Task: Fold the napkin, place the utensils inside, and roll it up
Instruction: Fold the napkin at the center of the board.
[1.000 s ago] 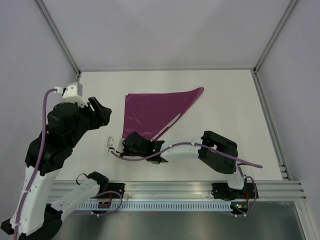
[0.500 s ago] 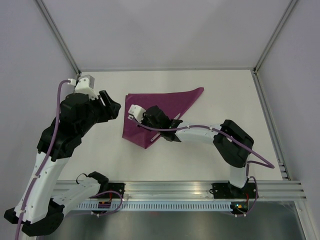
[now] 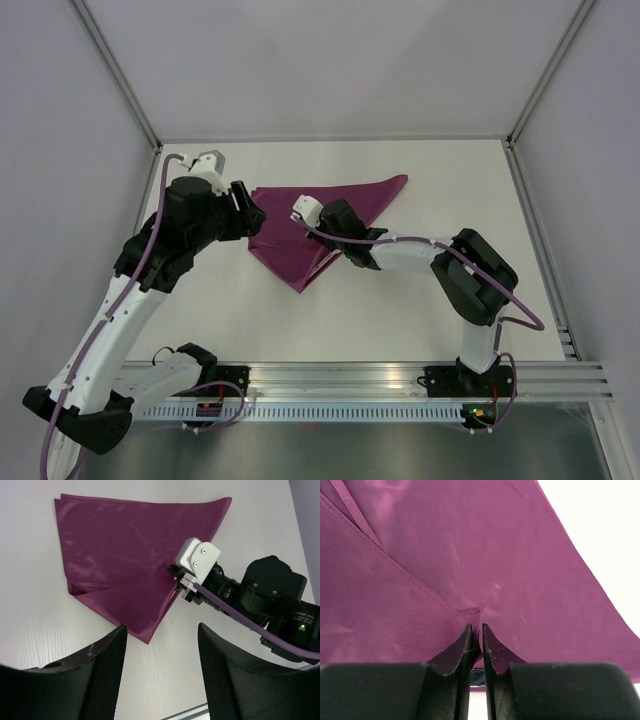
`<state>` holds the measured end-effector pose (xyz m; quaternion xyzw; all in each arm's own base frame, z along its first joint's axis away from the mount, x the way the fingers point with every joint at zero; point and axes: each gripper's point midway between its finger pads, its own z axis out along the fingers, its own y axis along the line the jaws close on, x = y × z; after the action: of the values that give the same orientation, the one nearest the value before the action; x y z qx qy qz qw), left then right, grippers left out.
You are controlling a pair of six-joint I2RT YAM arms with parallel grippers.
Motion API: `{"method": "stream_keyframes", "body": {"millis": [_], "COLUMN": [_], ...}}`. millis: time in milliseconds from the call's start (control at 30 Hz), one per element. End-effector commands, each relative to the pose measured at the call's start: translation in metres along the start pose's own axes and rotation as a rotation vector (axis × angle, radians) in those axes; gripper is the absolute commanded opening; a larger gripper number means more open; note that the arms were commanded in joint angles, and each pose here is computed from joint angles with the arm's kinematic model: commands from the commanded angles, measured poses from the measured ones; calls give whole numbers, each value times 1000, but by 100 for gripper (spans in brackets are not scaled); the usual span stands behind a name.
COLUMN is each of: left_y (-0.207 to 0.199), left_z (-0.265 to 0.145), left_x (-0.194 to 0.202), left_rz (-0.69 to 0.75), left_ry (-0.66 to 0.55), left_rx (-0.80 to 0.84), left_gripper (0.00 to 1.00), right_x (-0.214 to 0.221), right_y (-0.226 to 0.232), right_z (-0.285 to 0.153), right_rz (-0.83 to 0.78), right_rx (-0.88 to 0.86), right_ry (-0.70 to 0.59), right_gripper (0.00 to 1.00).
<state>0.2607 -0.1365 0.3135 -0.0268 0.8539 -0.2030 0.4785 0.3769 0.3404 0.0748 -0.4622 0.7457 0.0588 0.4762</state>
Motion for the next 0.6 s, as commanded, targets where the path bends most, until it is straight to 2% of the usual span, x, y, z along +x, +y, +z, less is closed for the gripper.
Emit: {"method": "stream_keyframes", "body": {"millis": [0,567], "left_y": [-13,-13], "left_z": [13,72], "left_x": [0,50], "left_rz": [14,-17], "left_ry": [-6,130], "left_rx": [75,111], "left_gripper": [63,63], "right_x": [-11,18], "right_y": [-17,-44], "right_z": [-9,-11], "right_rz": [15,54], "right_rx": [39,95], "right_ry": [-45,-2], "right_gripper": [18,18]}}
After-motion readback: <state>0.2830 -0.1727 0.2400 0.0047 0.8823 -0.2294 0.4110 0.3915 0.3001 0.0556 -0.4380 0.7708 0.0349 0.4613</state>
